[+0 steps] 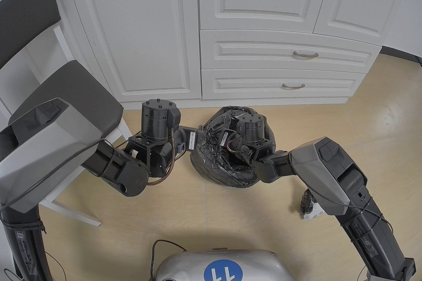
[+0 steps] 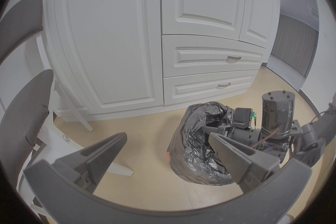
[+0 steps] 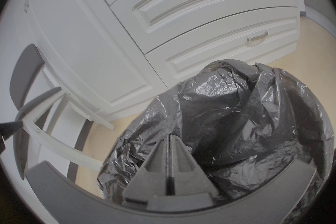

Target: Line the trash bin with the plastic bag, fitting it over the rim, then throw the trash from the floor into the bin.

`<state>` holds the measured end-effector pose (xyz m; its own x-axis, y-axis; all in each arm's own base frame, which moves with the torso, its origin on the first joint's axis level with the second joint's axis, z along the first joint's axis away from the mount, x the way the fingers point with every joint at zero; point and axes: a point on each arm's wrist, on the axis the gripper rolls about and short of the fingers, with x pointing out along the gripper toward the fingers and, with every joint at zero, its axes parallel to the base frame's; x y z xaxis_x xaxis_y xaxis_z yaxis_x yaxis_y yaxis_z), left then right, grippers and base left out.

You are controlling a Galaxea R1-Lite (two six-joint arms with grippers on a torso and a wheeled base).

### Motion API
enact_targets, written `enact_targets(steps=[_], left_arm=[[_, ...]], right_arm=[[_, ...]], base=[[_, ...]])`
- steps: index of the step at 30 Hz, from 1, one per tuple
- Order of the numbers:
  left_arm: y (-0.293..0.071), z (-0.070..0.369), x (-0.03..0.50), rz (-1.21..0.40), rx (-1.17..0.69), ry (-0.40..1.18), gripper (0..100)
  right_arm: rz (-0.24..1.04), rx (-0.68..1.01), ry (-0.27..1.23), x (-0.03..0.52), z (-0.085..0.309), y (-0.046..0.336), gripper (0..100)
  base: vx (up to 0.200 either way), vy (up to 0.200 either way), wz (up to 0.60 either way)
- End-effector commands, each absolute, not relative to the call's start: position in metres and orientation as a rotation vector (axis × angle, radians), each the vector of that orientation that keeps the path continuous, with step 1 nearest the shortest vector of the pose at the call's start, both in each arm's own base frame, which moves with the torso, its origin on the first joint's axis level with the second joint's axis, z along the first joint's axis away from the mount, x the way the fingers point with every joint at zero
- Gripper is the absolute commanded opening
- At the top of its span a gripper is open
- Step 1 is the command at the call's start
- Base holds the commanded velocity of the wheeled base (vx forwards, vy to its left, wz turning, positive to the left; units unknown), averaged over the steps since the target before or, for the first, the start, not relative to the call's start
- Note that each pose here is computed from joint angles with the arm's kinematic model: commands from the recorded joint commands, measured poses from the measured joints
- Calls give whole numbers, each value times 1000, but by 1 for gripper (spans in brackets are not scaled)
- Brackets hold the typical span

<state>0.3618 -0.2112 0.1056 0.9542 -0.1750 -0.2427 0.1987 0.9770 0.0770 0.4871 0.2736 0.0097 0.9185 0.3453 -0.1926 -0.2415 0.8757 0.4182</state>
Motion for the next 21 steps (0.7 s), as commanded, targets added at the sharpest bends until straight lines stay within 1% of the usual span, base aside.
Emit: enact_targets(steps=[1, 8, 12, 18, 21], left_arm=[[-211, 105, 362, -189, 97, 227, 100], [-210, 102, 361, -189, 95, 222, 100], [-211, 101, 361, -189, 91, 224, 100], [-210, 102, 360, -189, 85, 206, 100], [-210, 102, 360, -191, 84, 203, 100]], right_arm=[[337, 432, 264, 490, -7, 271, 0], [381, 468, 267, 490, -34, 272, 0], [406, 484, 224, 488, -36, 275, 0], [400, 488, 167, 493, -9, 269, 0], [372, 461, 193, 497, -3, 261, 0]], base=[[0, 0, 0], [0, 0, 0], [0, 0, 0], [0, 0, 0], [0, 0, 0]])
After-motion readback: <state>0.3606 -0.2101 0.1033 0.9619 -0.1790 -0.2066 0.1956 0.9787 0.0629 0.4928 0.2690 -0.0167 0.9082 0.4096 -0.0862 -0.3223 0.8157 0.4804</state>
